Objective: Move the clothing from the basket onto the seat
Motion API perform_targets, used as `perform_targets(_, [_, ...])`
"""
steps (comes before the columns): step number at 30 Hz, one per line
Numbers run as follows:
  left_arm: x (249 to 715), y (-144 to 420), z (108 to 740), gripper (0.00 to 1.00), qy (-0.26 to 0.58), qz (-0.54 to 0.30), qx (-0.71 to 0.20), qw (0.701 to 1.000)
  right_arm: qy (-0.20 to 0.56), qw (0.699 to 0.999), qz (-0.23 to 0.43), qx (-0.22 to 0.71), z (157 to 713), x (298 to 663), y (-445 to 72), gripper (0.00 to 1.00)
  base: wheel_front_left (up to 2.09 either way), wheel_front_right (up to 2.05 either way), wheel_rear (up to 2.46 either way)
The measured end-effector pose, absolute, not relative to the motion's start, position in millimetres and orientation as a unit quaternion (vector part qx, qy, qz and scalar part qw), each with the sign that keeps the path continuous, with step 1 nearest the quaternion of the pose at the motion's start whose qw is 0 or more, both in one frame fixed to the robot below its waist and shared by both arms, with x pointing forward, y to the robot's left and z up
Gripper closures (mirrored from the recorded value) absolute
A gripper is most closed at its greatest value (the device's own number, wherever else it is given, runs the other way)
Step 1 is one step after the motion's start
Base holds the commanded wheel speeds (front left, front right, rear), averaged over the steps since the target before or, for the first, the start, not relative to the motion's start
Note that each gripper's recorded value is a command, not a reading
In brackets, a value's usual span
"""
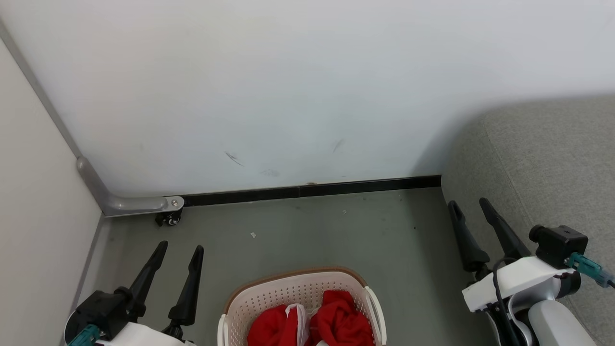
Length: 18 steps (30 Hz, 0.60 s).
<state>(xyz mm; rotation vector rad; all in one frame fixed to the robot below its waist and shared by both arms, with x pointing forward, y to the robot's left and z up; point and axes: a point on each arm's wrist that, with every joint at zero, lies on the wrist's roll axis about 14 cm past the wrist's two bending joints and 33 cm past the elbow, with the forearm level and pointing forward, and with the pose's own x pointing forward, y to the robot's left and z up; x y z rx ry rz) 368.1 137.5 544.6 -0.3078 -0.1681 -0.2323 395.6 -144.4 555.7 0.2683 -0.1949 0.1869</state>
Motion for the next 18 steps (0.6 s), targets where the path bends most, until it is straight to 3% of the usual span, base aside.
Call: perform_targets(18, [368.1, 128.6, 535.6, 0.00, -0.068, -0.125, -0.156, 0.977, -0.095, 0.983, 0.094, 0.123, 553.7, 396.6, -143.5, 0.00, 0.00, 0.00, 0.00])
